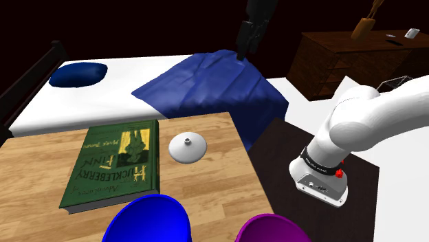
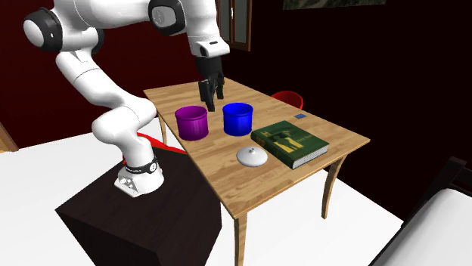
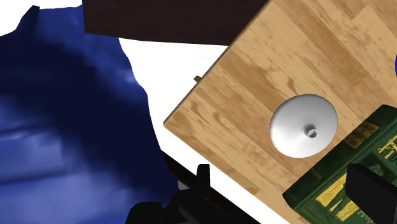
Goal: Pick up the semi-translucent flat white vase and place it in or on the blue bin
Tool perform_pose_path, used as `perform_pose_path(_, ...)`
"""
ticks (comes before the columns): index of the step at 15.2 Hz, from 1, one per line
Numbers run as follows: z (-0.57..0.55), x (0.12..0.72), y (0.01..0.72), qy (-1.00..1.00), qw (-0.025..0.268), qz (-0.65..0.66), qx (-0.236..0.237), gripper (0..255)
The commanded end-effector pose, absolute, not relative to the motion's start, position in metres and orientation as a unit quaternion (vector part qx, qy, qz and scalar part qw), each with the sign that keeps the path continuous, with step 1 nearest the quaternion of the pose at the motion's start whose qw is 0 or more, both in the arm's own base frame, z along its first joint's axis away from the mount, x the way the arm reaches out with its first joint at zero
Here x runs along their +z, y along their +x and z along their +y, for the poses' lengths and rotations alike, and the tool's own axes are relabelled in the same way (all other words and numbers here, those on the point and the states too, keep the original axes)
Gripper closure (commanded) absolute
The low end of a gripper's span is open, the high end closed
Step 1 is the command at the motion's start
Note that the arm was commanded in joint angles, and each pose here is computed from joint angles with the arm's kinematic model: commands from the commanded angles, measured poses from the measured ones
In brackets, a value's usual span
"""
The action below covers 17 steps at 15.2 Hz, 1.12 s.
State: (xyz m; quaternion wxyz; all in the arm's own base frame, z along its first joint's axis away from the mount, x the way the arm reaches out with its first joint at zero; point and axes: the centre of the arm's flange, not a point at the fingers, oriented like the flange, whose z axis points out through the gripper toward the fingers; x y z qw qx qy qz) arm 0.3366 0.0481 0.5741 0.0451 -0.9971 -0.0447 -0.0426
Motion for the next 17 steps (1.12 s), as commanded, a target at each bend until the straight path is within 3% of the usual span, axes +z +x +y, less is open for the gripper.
perform_pose_path(1, 0.066, 0.555, 0.347, -0.997, 0.043, -0.044, -0.038, 0)
perform_pose_path(17, 0.199, 0.397, 0.417, -0.999, 0.023, -0.042, 0.000, 0)
